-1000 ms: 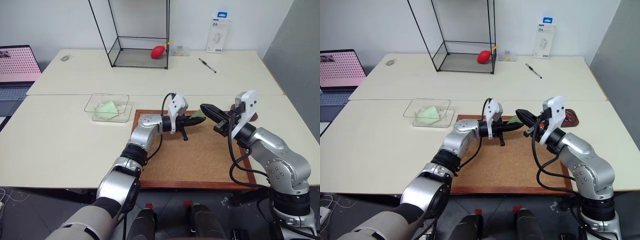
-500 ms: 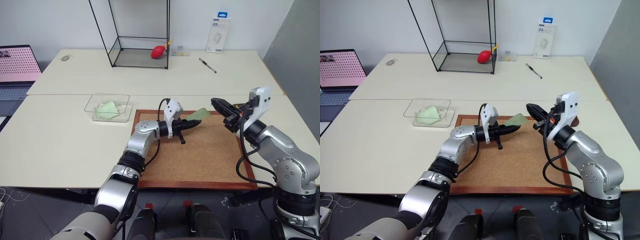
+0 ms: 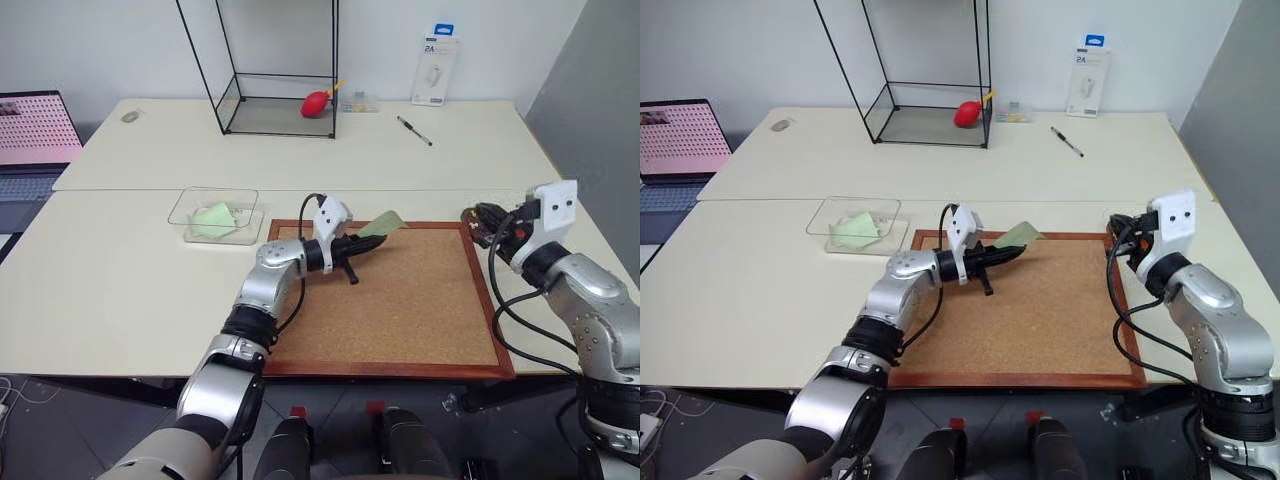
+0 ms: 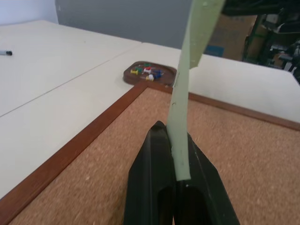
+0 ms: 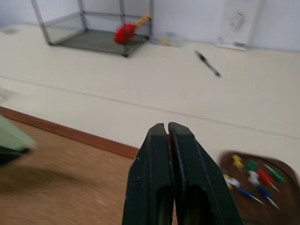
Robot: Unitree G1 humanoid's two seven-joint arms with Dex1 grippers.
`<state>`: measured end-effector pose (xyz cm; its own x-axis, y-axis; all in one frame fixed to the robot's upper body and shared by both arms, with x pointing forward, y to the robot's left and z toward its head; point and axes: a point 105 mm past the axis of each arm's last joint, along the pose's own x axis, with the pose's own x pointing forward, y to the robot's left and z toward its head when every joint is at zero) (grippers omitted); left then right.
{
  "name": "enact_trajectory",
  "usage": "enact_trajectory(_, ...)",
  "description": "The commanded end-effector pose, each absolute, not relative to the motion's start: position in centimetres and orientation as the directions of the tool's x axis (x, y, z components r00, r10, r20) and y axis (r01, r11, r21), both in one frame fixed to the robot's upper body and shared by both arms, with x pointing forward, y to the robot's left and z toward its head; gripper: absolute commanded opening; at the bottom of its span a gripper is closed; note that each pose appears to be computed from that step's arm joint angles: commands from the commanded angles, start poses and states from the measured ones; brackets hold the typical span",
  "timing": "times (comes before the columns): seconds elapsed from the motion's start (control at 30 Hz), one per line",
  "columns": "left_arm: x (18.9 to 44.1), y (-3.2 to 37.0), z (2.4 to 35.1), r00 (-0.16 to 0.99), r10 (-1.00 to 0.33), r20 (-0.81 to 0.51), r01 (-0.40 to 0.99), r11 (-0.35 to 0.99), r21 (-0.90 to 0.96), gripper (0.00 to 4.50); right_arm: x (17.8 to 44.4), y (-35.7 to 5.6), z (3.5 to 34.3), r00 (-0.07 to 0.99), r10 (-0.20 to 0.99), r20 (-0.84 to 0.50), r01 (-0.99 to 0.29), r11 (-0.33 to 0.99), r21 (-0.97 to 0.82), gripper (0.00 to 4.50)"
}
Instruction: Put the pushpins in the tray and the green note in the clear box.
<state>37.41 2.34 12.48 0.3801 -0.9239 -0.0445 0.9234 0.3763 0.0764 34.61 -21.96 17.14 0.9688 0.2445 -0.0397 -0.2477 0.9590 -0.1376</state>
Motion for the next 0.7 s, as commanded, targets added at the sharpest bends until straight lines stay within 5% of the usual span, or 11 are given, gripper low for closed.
enact_trajectory(0.03, 37.4, 2.7, 14.1, 0.412, -0.911, -0.018, 0.895, 0.401, 0.196, 0.01, 36.4, -23.9, 16.2, 0.988, 0.148, -0.036, -0.152, 0.955, -0.253, 0.0)
enact_trajectory(0.3, 37.0, 2.7, 14.1, 0.417, -0.909, -0.025, 0.887, 0.401, 0.228, 0.01, 39.1, -25.6, 13.7, 0.996, 0.068, -0.065, -0.085, 0.949, -0.304, 0.0)
enact_trajectory(0.7, 37.0, 3.0, 14.1, 0.425, -0.905, -0.029, 0.883, 0.407, 0.232, 0.0, 40.4, -26.5, 14.1, 0.999, 0.041, -0.02, -0.045, 0.954, -0.298, 2.62)
